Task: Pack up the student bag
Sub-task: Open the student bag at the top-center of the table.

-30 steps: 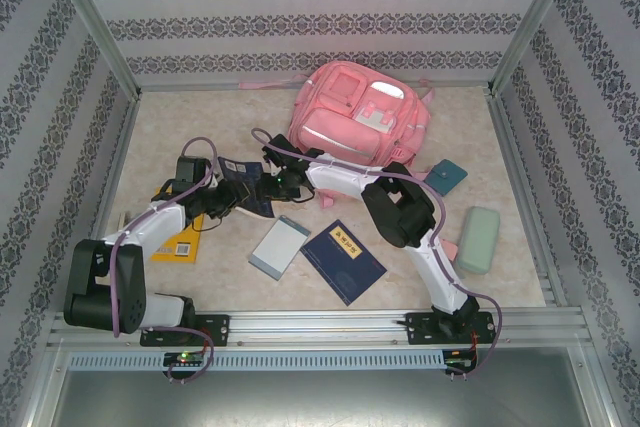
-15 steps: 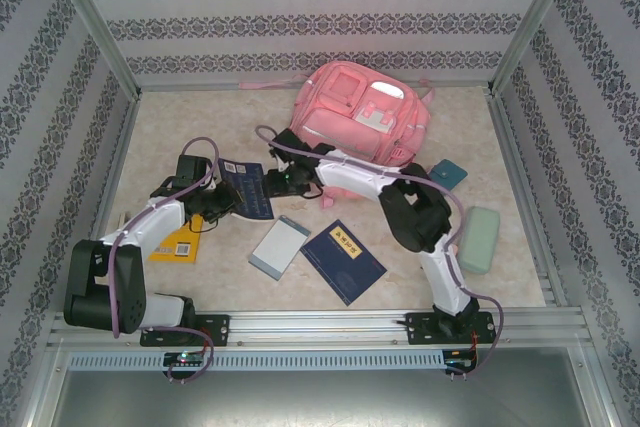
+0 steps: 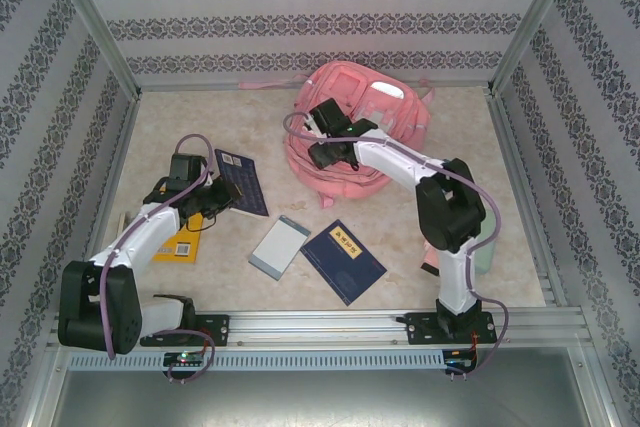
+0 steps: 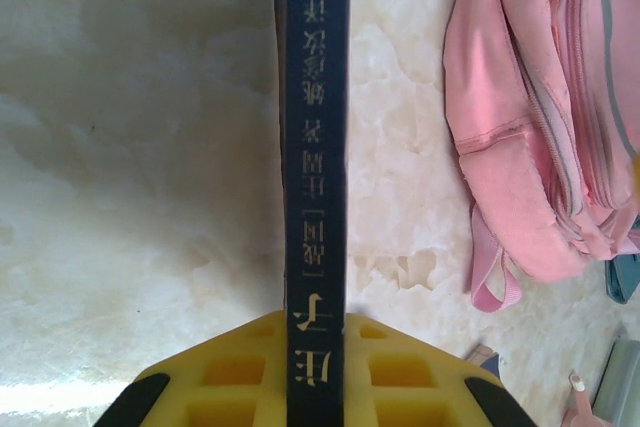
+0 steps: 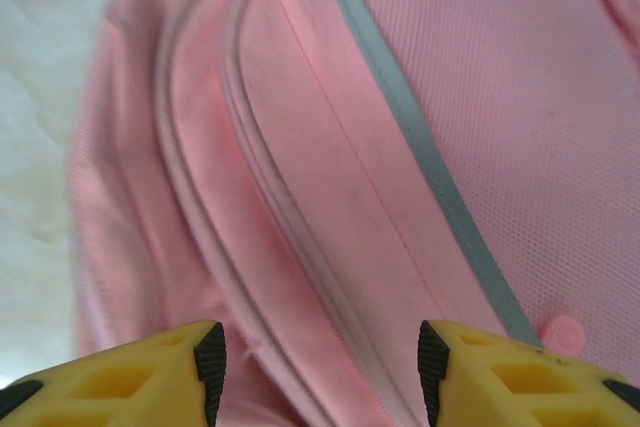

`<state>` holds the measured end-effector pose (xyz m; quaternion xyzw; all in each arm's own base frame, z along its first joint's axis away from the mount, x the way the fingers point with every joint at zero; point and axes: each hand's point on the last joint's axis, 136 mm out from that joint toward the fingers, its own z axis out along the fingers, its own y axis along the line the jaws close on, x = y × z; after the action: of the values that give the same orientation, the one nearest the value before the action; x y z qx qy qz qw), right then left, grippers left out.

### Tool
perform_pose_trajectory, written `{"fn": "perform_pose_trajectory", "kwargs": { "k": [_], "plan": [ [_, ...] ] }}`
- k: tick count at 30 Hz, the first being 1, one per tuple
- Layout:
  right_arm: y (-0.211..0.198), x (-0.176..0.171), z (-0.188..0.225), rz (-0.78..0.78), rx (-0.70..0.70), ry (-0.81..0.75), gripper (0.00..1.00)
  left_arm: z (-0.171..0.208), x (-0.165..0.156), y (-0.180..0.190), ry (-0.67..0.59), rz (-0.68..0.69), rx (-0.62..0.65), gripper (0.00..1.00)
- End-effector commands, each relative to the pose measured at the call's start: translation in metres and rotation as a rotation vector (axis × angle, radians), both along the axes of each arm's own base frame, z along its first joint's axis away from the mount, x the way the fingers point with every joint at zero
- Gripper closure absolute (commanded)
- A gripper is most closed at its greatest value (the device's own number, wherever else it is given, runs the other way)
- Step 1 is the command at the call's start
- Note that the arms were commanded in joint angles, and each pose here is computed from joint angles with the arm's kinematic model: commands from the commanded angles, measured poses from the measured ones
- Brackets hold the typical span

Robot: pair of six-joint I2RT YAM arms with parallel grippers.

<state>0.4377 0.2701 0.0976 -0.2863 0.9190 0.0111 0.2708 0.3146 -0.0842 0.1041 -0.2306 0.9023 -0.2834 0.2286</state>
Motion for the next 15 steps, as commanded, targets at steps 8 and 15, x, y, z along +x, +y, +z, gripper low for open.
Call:
{"fn": "perform_pose_trajectory", "kwargs": {
  "k": [8, 15],
  "plan": [
    [-0.032, 0.024, -0.033, -0.005, -0.230, -0.007, 0.41, 0.024, 0.001, -0.003, -0.037, -0.009, -0.014, 1.00],
    [-0.048, 0.024, -0.049, -0.033, -0.241, 0.023, 0.41, 0.021, 0.000, -0.003, -0.031, -0.011, -0.016, 1.00]
  ]
}}
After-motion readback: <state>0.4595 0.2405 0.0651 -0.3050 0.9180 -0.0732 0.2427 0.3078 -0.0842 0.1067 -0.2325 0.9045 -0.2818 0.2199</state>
